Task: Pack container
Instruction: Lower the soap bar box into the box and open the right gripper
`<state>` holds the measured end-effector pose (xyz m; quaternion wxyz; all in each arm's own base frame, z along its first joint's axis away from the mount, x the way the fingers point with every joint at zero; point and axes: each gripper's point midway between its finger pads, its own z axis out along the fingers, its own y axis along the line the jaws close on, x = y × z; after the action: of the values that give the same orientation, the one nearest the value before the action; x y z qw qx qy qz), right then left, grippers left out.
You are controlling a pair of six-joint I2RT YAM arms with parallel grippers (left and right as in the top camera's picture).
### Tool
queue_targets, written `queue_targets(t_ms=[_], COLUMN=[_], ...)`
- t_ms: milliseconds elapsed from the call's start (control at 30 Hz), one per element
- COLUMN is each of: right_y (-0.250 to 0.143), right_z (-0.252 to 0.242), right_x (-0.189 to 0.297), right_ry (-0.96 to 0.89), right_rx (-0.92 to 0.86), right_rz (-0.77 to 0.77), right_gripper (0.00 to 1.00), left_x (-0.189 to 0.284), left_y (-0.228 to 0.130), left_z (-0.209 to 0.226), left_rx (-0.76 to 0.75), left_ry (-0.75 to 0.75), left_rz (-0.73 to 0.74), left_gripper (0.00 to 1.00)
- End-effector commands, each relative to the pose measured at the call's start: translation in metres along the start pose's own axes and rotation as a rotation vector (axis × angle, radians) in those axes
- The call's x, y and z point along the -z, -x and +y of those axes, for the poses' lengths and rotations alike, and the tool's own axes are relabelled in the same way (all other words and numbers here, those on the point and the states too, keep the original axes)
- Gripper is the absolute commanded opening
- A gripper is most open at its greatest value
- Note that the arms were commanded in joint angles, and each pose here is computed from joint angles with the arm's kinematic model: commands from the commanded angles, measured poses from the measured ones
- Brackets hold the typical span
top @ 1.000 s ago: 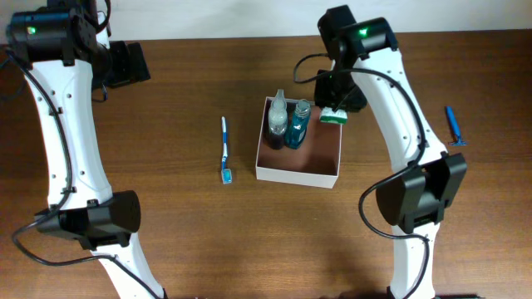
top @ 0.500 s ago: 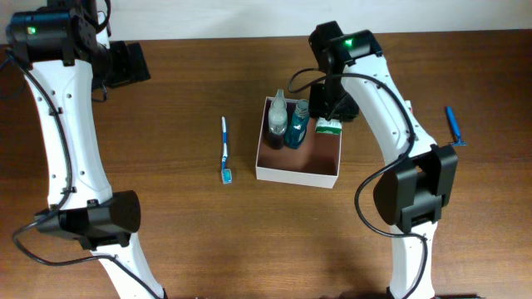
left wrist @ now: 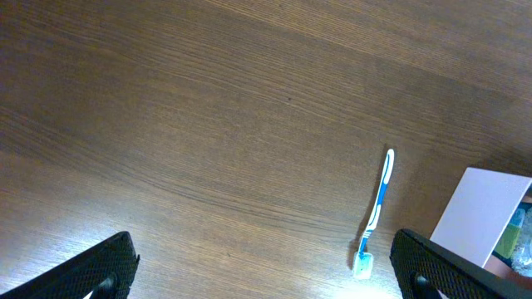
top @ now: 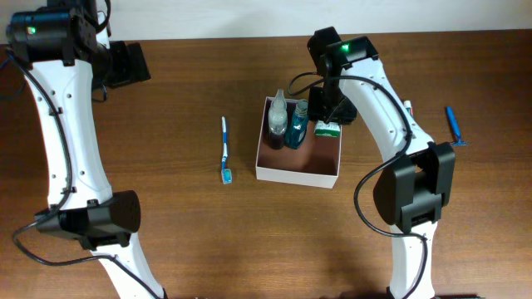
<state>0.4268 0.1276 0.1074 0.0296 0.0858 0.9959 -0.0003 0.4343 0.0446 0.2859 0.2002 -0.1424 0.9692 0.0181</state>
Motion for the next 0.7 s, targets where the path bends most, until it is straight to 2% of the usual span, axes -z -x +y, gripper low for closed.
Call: queue_targets(t_ms=[0, 300, 333, 567, 667], right_y=[-0.004, -0.005, -0.004, -0.002, -0.001], right_z=[0.001, 0.002, 0.002, 0.003, 0.003], right_x=[-0.010, -0.028, -0.028, -0.028, -0.028], right_ry=[-0.017, -0.013, -0.012, -0.008, -0.007], right_rx=[0.000, 0.001, 0.001, 0.000, -0.002], right_rz=[0.010, 0.011, 0.008, -0.002, -0.003], right_gripper=[0.49, 0.49, 0.52, 0.54, 0.61], left_x=[0.009, 0.009, 0.009, 0.009, 0.009], left_y=[0.000, 0.000, 0.000, 0.000, 0.000], left_z=[0.002, 0.002, 0.002, 0.002, 0.002], left_rx=[-0.011, -0.011, -0.011, -0.011, -0.011], left_ry=[-0.005, -0.005, -0.005, -0.005, -0.005], left_rz=[-0.018, -0.018, -0.018, -0.018, -0.018], left_gripper=[0.99, 0.99, 0.99, 0.99, 1.00])
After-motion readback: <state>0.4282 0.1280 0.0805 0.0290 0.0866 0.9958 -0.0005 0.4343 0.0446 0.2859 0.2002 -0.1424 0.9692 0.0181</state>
